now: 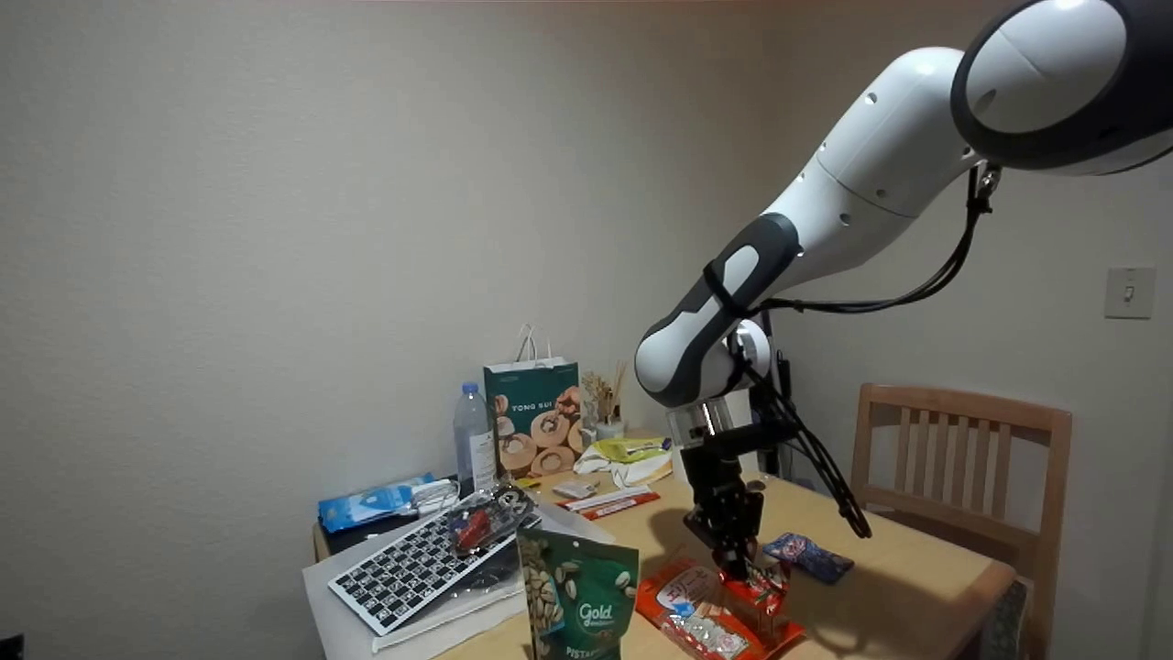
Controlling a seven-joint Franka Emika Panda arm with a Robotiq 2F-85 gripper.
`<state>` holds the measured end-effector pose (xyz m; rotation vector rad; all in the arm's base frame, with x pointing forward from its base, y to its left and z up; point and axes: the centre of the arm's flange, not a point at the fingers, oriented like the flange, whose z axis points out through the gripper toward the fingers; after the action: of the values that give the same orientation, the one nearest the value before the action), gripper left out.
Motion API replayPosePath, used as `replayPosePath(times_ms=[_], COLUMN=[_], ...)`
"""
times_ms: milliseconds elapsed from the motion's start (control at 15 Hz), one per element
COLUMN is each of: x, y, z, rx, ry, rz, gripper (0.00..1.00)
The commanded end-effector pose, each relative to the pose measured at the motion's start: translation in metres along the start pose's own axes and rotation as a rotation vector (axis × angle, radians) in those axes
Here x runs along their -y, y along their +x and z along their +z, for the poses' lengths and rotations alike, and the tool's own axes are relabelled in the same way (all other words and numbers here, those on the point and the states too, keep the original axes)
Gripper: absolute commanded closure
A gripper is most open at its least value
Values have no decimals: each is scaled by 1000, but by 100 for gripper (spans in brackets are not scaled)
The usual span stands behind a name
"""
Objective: Pick up the small red plastic and put on top of the big red plastic
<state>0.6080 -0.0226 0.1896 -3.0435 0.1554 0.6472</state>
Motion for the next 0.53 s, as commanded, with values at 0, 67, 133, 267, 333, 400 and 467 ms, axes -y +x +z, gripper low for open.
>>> replayPosePath(times_ms=[0,67,133,267,333,400,467], x=[2,2,3,9,13,17,22], y=[11,18,24,36,41,44,46], z=[11,15,18,22,25,26,28], rx=[51,59,66,79,80,82,82], ry=[-38,-51,-62,-83,-99,-111,-124], rz=[-29,-47,-59,-74,-79,-87,-94], gripper=[98,98,98,98,98,98,98])
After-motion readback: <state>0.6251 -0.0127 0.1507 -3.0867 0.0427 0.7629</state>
